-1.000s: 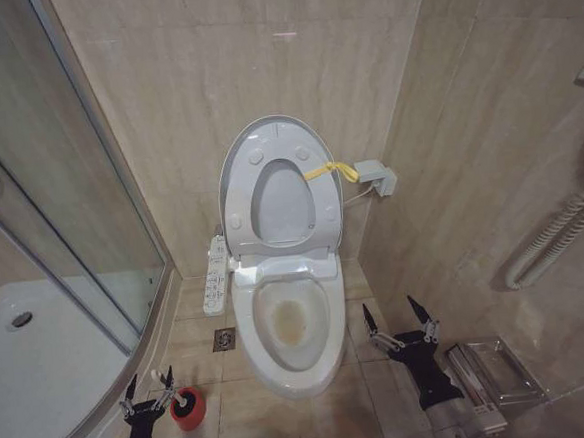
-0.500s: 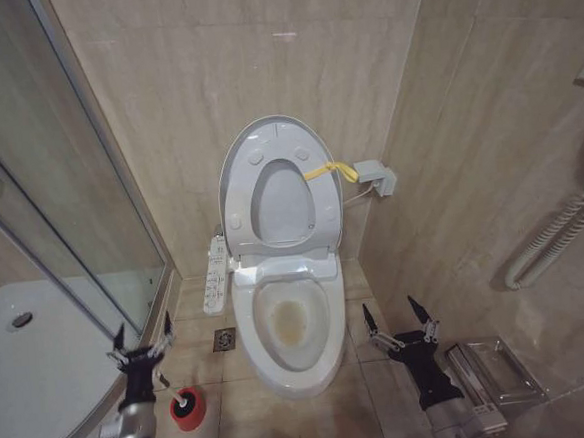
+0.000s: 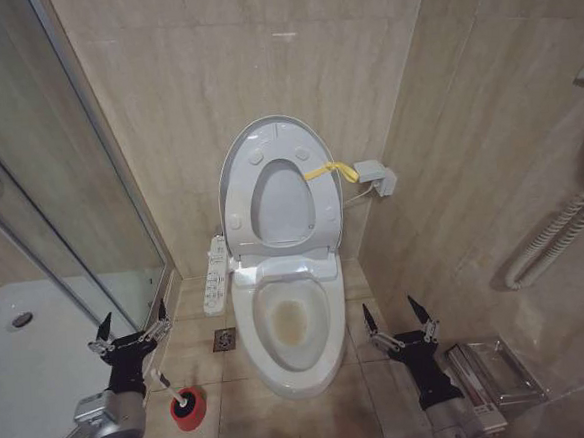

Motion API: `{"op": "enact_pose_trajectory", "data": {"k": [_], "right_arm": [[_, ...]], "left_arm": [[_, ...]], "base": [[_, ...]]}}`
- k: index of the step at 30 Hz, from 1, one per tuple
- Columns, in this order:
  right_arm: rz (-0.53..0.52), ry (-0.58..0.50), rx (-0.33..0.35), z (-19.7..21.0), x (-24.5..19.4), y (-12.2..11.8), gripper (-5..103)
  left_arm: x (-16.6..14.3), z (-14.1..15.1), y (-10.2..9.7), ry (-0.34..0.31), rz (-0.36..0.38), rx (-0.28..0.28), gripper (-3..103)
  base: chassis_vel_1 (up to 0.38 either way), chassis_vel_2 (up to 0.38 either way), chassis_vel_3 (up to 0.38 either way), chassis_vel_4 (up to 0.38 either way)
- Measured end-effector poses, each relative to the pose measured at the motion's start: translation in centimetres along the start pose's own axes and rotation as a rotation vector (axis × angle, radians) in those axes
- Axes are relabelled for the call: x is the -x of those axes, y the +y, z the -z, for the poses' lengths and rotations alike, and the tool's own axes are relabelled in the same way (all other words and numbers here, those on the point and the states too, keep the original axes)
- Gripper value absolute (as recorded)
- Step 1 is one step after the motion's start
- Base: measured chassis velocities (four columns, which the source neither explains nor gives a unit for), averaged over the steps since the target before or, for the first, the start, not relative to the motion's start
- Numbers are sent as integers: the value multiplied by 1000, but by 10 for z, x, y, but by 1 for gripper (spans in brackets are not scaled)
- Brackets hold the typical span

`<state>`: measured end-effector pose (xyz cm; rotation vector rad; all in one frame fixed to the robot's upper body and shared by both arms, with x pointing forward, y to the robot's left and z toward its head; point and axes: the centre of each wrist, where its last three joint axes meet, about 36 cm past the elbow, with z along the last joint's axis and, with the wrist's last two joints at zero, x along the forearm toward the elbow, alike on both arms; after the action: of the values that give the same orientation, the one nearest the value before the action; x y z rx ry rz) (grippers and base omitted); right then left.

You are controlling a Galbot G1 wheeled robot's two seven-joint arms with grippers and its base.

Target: Open the toilet lid, clean the toilet bowl with a toilet brush, close the toilet lid, and flush.

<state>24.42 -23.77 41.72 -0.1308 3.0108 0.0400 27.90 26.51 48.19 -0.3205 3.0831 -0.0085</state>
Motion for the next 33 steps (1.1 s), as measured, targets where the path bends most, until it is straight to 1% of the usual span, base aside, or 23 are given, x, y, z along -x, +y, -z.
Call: {"op": "enact_pose_trajectory", "data": {"k": [1, 2, 4, 5, 6, 8, 9, 10, 13, 15, 16, 17, 20, 21, 22, 23, 25, 26, 29, 30, 33], "right_arm": [[0, 0, 0, 0, 0, 0, 100], [0, 0, 0, 0, 0, 0, 100], [0, 0, 0, 0, 0, 0, 100], [0, 0, 0, 0, 0, 0, 100], [0, 0, 0, 0, 0, 0, 100], [0, 0, 0, 0, 0, 0, 100], [0, 0, 0, 0, 0, 0, 100], [0, 0, 0, 0, 0, 0, 100], [0, 0, 0, 0, 0, 0, 100], [0, 0, 0, 0, 0, 0, 100], [0, 0, 0, 0, 0, 0, 100], [0, 0, 0, 0, 0, 0, 100], [0, 0, 0, 0, 0, 0, 100], [0, 0, 0, 0, 0, 0, 100], [0, 0, 0, 0, 0, 0, 100], [0, 0, 0, 0, 0, 0, 100], [0, 0, 0, 0, 0, 0, 100], [0, 0, 0, 0, 0, 0, 100], [0, 0, 0, 0, 0, 0, 100], [0, 0, 0, 0, 0, 0, 100], [0, 0, 0, 0, 0, 0, 100]], "left_arm": [[0, 0, 0, 0, 0, 0, 100], [-8, 16, -2, 10, -21, -10, 100], [-21, 41, -6, 20, -57, -12, 100], [-25, 48, -7, 23, -67, -9, 100], [-25, 48, -7, 23, -67, -9, 100], [-32, 53, -7, 48, -79, 1, 100], [-35, 52, -7, 63, -82, 1, 100], [-35, 52, -7, 63, -82, 1, 100], [-44, 45, -9, 102, -78, -4, 100], [-47, 43, -8, 100, -83, 7, 100], [-49, 41, -7, 72, -98, 25, 100], [-49, 41, -7, 72, -98, 25, 100], [-49, 41, 5, -51, -216, 78, 100], [-49, 41, 5, -51, -216, 78, 100], [-48, 41, 8, -76, -241, 81, 100], [-47, 42, 9, -88, -249, 76, 100], [-48, 40, 9, -99, -247, 42, 100], [-48, 40, 9, -99, -247, 42, 100], [-51, 36, 7, -98, -228, 5, 100], [-51, 36, 7, -98, -228, 5, 100], [-51, 23, 5, -95, -227, -5, 100]], "base": [[0, 0, 0, 0], [0, 0, 0, 0], [0, 0, 0, 0], [0, 0, 0, 0], [0, 0, 0, 0], [0, 0, 0, 0], [0, 0, 0, 0], [0, 0, 0, 0], [0, 0, 0, 0], [0, 0, 0, 0], [0, 0, 0, 0], [0, 0, 0, 0], [0, 0, 0, 0], [0, 0, 0, 0], [0, 0, 0, 0], [0, 0, 0, 0], [0, 0, 0, 0], [0, 0, 0, 0], [0, 0, 0, 0], [0, 0, 0, 0], [0, 0, 0, 0]]}}
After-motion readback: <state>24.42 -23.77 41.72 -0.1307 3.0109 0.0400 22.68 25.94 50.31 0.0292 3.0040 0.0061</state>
